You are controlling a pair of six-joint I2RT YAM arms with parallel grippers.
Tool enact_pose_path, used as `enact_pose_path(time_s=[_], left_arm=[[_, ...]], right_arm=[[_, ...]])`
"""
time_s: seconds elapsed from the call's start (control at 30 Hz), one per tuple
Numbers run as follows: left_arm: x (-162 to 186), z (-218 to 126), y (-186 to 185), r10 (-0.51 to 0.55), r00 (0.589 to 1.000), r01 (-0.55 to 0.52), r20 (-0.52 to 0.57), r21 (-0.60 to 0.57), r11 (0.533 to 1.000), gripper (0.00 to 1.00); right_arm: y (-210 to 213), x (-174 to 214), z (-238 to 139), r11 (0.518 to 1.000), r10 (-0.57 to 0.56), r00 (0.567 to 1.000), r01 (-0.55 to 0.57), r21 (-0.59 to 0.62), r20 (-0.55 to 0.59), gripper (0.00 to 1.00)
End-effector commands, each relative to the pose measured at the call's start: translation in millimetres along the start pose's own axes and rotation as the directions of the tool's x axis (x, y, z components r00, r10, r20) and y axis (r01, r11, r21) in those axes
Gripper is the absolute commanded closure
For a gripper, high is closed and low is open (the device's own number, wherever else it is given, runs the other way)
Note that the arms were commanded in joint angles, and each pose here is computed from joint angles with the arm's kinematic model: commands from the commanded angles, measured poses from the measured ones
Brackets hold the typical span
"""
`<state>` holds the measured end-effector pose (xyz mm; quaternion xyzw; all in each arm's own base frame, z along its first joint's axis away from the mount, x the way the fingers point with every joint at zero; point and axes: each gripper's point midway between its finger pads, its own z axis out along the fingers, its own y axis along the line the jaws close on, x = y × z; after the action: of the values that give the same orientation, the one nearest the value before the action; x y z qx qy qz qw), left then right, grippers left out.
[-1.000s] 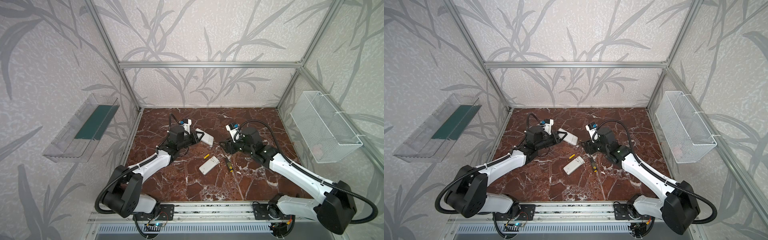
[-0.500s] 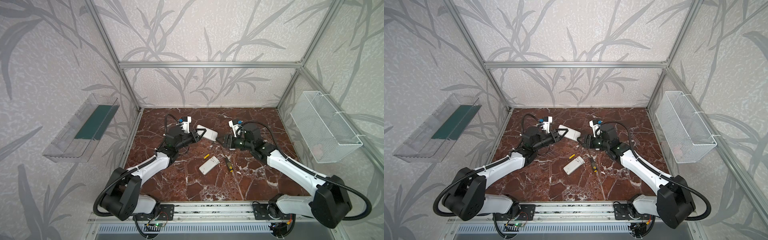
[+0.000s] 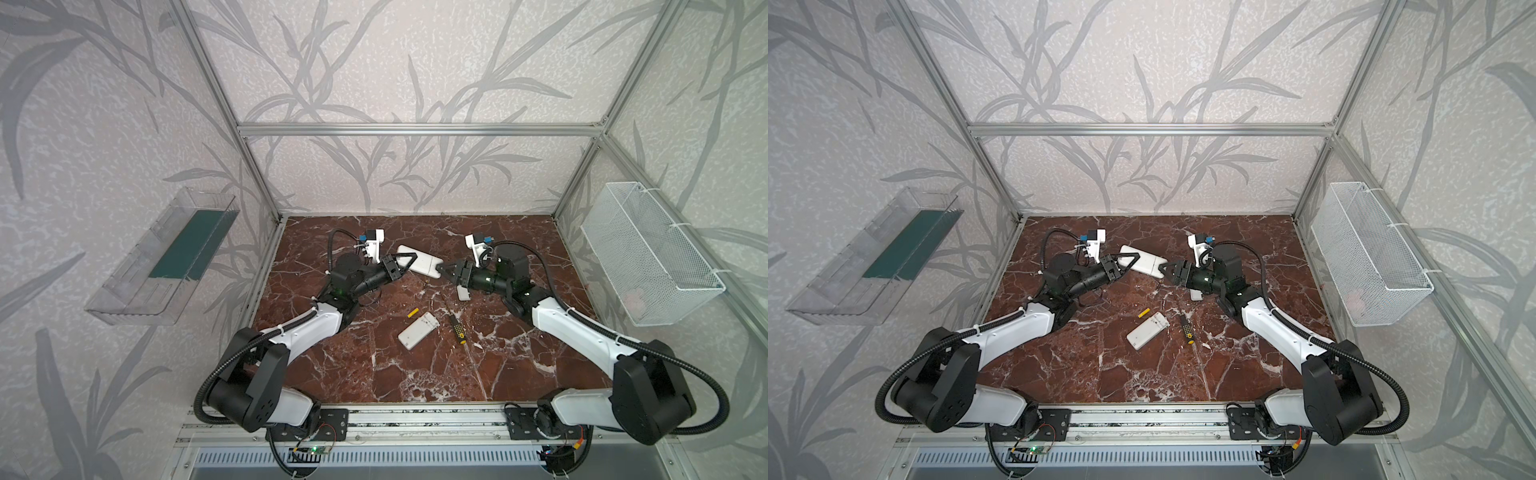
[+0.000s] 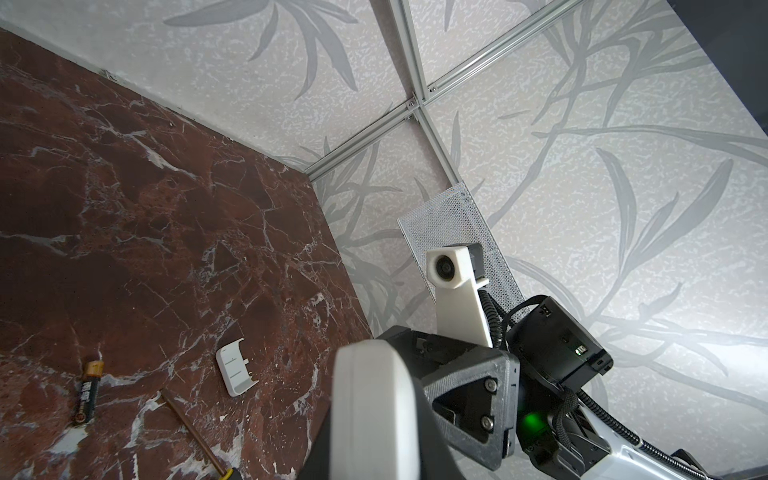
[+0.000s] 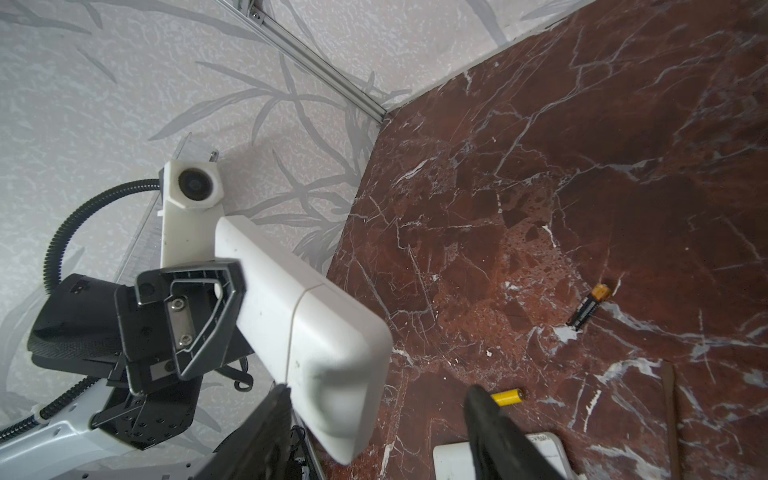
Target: Unload the batteries from the remote control
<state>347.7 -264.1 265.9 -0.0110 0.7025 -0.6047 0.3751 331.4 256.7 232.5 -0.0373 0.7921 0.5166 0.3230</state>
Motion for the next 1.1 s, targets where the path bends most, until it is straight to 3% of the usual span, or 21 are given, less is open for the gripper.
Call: enact_pose_path(time_s=[0.0, 0.57, 0.7, 0.97, 1.07], left_arm=[[-3, -2, -10, 0.007, 1.0, -0.008, 0.014, 0.038, 0.999, 1.0], [5, -2, -11, 0.003, 1.0, -0.003, -0.014, 0.05, 0.999, 1.0], [4, -2, -11, 0.005, 1.0, -0.004, -0.008, 0.05, 0.999, 1.0], [0, -4, -14, 0.023, 1.0, -0.023, 0.011, 0.046, 0.999, 1.0], [0, -4, -13, 0.025, 1.0, -0.025, 0.01, 0.039, 0.999, 1.0]], right_arm=[[21, -11, 0, 0.997, -0.045, 0.999, 0.046, -0.068, 0.013, 0.35], [22, -9, 22, 0.994, -0.064, 0.998, 0.063, -0.092, -0.008, 0.46], [24, -8, 23, 0.993, -0.062, 0.998, 0.06, -0.103, -0.012, 0.58], [11, 0, 11, 0.996, -0.086, 0.996, 0.086, -0.016, -0.019, 0.73], [12, 2, 9, 0.996, -0.093, 0.995, 0.093, -0.014, -0.022, 0.73]])
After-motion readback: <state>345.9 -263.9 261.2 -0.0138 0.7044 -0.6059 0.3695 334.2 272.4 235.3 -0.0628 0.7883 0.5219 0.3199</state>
